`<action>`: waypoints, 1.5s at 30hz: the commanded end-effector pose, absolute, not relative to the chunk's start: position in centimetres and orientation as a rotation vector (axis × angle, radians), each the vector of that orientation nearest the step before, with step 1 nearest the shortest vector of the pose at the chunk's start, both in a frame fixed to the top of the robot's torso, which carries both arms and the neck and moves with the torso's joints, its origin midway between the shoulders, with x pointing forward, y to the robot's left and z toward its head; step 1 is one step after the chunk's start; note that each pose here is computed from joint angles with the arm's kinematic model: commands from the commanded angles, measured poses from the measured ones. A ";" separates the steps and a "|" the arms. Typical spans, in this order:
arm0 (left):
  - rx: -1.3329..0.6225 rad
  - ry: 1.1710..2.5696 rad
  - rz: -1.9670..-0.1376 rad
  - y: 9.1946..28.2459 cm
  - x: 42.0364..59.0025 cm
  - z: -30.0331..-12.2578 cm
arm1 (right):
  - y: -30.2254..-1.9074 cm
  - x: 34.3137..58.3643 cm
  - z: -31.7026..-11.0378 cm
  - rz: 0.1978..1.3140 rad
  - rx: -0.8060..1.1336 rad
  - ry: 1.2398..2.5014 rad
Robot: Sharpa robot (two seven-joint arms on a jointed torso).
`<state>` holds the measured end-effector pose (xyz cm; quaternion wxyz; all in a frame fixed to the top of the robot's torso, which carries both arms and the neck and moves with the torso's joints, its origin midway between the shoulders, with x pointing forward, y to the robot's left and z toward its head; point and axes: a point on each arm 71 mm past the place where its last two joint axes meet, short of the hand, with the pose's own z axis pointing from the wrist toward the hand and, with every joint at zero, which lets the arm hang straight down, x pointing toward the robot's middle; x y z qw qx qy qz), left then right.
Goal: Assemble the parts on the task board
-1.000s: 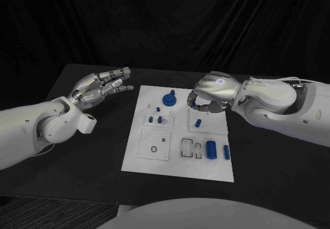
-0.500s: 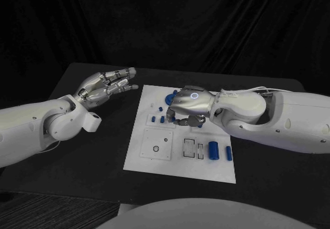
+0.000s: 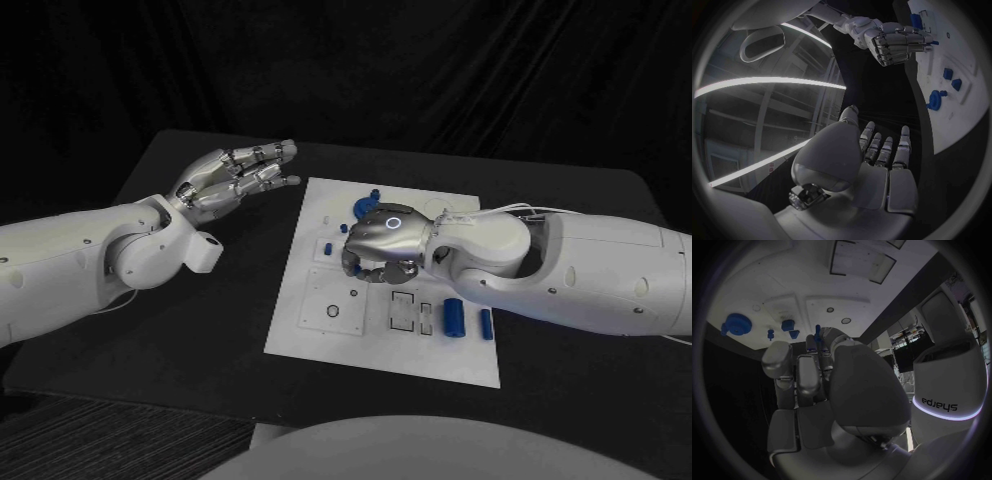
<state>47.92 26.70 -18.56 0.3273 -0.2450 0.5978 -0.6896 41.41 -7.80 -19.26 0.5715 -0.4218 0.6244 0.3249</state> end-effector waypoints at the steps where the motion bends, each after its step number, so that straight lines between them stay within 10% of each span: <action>1: -0.644 1.549 -1.809 26.6 47.9 -18.5 | -7.7 41.3 -19.7 0.760 -0.996 1.478; 45: -0.654 1.595 -1.812 26.3 48.1 -18.8 | -7.6 40.4 -21.3 0.781 -0.985 1.517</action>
